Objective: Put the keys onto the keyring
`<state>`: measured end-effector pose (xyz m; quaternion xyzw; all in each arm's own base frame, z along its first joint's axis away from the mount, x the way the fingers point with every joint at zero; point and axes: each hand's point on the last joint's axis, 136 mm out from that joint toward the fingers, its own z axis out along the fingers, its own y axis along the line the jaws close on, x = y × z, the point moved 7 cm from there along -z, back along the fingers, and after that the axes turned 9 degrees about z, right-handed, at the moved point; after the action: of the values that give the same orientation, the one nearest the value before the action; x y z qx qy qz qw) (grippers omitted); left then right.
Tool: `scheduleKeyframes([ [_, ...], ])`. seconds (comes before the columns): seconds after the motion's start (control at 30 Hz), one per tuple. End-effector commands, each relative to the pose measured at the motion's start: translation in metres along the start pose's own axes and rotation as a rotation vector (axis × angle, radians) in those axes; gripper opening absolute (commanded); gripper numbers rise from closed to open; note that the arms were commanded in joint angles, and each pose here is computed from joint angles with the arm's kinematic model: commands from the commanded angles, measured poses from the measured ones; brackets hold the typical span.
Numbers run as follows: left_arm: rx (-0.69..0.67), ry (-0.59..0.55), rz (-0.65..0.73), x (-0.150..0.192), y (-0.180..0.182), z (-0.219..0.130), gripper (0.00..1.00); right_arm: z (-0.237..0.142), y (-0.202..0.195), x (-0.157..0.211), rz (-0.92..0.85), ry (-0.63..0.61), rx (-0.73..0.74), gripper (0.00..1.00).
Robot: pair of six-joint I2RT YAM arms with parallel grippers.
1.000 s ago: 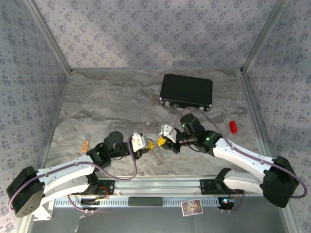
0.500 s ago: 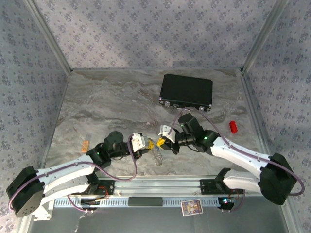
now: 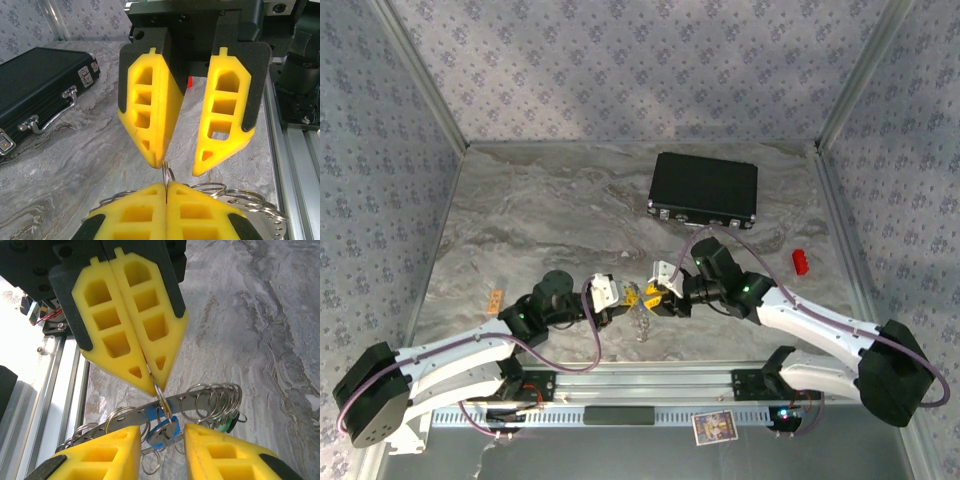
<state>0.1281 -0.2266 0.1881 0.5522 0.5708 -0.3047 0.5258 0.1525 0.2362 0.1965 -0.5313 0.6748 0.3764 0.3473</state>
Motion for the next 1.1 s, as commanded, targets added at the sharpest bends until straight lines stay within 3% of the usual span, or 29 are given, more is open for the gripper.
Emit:
scheduleKeyframes([
  [0.0,0.018,-0.067,0.02,-0.013,0.0,-0.001,0.0,0.0,0.003,-0.008,-0.034,-0.038,-0.026,0.3],
  [0.2,0.018,-0.07,0.022,-0.014,0.0,-0.001,0.0,0.005,0.003,-0.014,-0.042,-0.047,-0.042,0.24],
  [0.5,0.012,-0.058,0.026,-0.015,0.001,-0.002,0.02,0.005,0.005,-0.021,-0.052,-0.046,-0.057,0.01],
  [0.63,0.007,-0.013,0.036,-0.013,0.002,-0.003,0.17,-0.001,0.007,-0.024,-0.071,-0.013,-0.054,0.0],
  [0.87,0.022,0.092,0.057,-0.016,0.005,-0.003,0.16,0.002,0.011,-0.019,-0.101,0.175,-0.04,0.0],
  [1.07,0.03,0.08,0.07,-0.019,0.005,-0.003,0.15,0.003,0.015,-0.028,-0.138,0.202,-0.038,0.0],
])
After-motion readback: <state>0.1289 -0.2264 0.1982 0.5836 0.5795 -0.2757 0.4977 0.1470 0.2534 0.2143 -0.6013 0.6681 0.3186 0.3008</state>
